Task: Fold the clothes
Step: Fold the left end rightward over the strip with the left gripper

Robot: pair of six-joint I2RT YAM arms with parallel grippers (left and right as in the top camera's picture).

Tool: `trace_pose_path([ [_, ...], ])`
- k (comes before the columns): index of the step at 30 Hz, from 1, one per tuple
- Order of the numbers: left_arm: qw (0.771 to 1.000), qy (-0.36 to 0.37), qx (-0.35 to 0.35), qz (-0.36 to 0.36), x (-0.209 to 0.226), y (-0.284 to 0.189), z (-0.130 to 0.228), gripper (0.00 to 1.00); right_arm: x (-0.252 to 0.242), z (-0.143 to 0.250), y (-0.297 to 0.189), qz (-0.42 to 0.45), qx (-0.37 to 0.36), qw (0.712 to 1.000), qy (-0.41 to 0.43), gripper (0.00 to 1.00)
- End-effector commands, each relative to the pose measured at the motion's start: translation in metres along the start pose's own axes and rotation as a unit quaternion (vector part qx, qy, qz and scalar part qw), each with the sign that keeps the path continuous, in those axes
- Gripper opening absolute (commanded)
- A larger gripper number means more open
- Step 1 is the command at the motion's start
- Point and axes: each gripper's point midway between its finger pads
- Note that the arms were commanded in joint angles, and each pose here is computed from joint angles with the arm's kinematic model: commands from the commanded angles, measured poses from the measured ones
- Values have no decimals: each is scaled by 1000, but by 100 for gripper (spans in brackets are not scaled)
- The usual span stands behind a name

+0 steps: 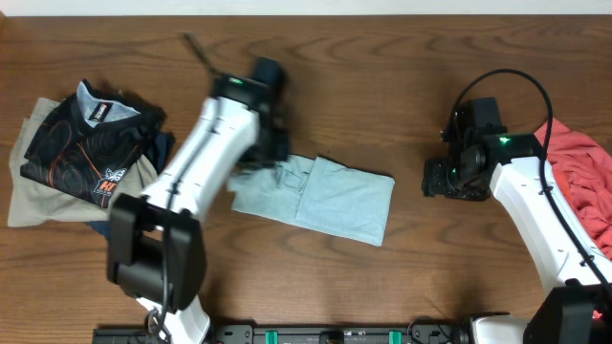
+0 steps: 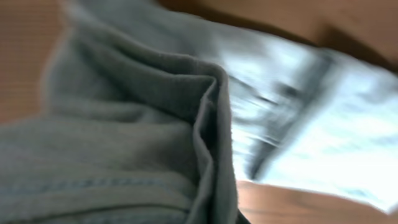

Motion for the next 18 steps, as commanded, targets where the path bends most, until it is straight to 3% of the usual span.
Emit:
trace_pose_path([
  [1, 999, 49, -9, 19, -48, -3, 2, 6, -3, -4, -4, 0, -5, 1000, -2, 64],
  [9, 984, 166, -49, 38, -136, 0, 9, 6, -4, -2, -4, 1, -2, 1000, -2, 64],
  [18, 980, 184, -68, 46, -153, 0, 6, 6, -5, 0, -4, 3, 2, 1000, -1, 65],
])
Point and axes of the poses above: each gripper's point midway between its finger pads, its own y axis out along the fingers, its own x axis along the line the jaws close on, z = x × y, and after that the axes turned 15 degrees about y, right-handed
